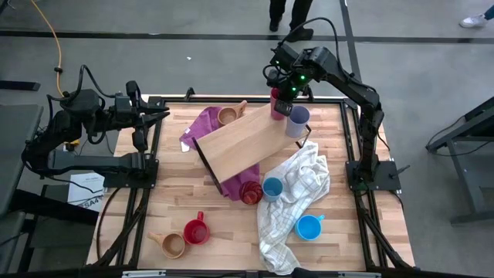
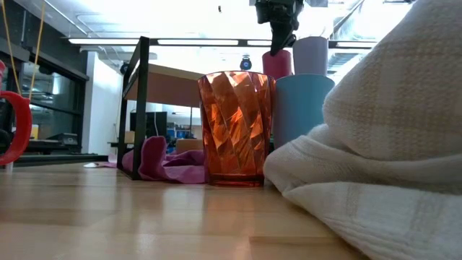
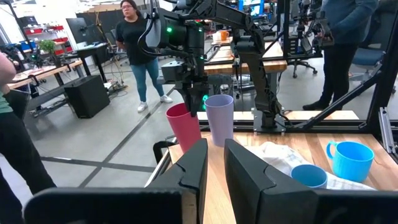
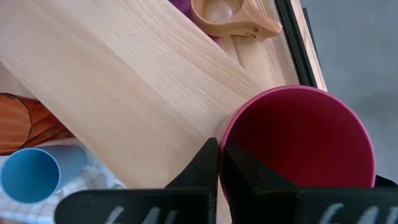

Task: Stack small to large cups/mugs on shelf
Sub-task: Put the pink cup on the shelf, then put the blue cup on the shelf

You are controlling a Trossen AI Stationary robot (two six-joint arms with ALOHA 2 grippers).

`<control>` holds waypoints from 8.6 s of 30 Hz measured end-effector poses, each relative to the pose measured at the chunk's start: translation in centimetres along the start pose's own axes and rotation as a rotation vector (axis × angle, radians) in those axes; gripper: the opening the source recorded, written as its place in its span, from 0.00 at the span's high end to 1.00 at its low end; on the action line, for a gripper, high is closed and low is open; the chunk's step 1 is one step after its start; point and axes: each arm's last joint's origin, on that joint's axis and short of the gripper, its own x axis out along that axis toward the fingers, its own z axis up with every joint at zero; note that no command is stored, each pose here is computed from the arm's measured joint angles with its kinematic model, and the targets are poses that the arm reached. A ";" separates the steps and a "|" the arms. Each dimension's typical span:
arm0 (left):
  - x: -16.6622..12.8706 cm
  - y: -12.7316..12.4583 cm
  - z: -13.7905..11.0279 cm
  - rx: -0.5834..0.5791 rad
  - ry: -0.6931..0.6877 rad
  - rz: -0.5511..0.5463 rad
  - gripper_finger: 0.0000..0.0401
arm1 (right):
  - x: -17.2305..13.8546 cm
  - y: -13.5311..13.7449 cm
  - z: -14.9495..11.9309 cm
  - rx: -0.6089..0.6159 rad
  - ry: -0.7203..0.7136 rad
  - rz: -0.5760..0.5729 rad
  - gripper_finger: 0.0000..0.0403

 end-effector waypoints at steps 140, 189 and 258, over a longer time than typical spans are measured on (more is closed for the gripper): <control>-0.3 -1.7 -0.5 -0.340 0.089 -0.569 0.89 | -14.0 19.1 -6.8 -0.192 -0.354 0.596 0.92; -0.3 -1.8 -2.3 -0.213 0.250 -0.538 0.89 | 5.8 26.7 -9.0 -0.035 0.018 0.295 0.91; -0.9 -1.8 -2.4 -0.156 0.229 -0.543 0.89 | 14.4 27.7 -10.8 -0.005 0.135 0.060 0.80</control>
